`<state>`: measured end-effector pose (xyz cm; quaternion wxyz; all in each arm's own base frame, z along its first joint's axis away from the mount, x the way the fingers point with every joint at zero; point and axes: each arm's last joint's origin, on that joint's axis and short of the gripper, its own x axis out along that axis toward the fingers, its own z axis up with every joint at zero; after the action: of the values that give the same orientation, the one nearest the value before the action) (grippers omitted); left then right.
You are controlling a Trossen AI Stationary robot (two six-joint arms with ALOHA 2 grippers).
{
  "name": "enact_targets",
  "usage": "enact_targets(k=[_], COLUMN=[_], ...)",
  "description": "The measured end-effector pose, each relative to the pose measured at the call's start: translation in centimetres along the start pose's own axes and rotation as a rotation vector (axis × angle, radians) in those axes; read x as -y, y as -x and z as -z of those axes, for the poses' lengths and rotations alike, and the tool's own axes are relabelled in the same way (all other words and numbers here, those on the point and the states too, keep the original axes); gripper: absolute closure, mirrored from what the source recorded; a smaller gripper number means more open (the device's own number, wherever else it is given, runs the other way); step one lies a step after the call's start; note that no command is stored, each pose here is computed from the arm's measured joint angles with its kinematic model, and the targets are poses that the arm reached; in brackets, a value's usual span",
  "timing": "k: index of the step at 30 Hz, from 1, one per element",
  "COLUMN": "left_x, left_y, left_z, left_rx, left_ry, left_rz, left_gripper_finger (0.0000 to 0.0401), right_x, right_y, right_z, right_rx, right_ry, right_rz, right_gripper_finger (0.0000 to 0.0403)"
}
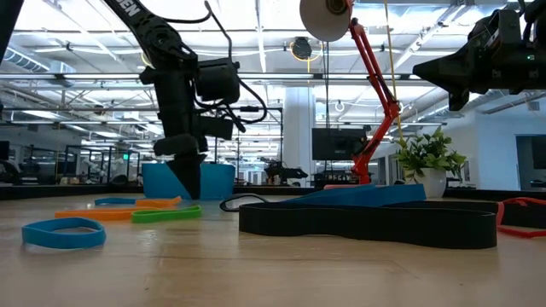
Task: Pick and place rubber bands into bin
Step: Put the blue rubber band into the blue container
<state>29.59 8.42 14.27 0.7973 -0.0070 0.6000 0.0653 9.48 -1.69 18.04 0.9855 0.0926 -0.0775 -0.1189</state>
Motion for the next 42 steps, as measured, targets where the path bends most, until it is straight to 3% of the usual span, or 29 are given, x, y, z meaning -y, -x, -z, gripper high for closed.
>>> enact_targets(k=[9, 20, 25, 28, 32, 42], left_x=[0.0, -0.1, -0.3, -0.7, -1.7, -5.2], left_y=[4.1, 13.8, 16.7, 17.2, 16.7, 12.0], left_z=[0.2, 1.3, 2.2, 2.6, 2.8, 2.3], left_rx=[0.087, 0.466, 0.569, 0.573, 0.536, 0.323], left_ry=[-0.009, 0.039, 0.088, 0.158, 0.212, 0.3], left_rz=[-0.016, -0.116, -0.232, -0.314, -0.345, -0.37], left_gripper_finger=[0.0396, 0.0395, 0.0397, 0.0395, 0.0397, 0.0395], right_x=[0.0, 0.0, 0.0, 0.0, 0.0, 0.0], right_y=[0.0, 0.0, 0.0, 0.0, 0.0, 0.0], right_z=[0.0, 0.0, 0.0, 0.0, 0.1, 0.1], right_rx=[0.0, 0.0, -0.001, -0.002, -0.006, -0.008], right_ry=[0.0, 0.024, 0.026, 0.026, 0.027, 0.027], right_rz=[0.0, 0.0, 0.0, 0.0, 0.001, 0.001], right_gripper_finger=[0.0394, 0.0394, 0.0394, 0.0394, 0.0394, 0.0394])
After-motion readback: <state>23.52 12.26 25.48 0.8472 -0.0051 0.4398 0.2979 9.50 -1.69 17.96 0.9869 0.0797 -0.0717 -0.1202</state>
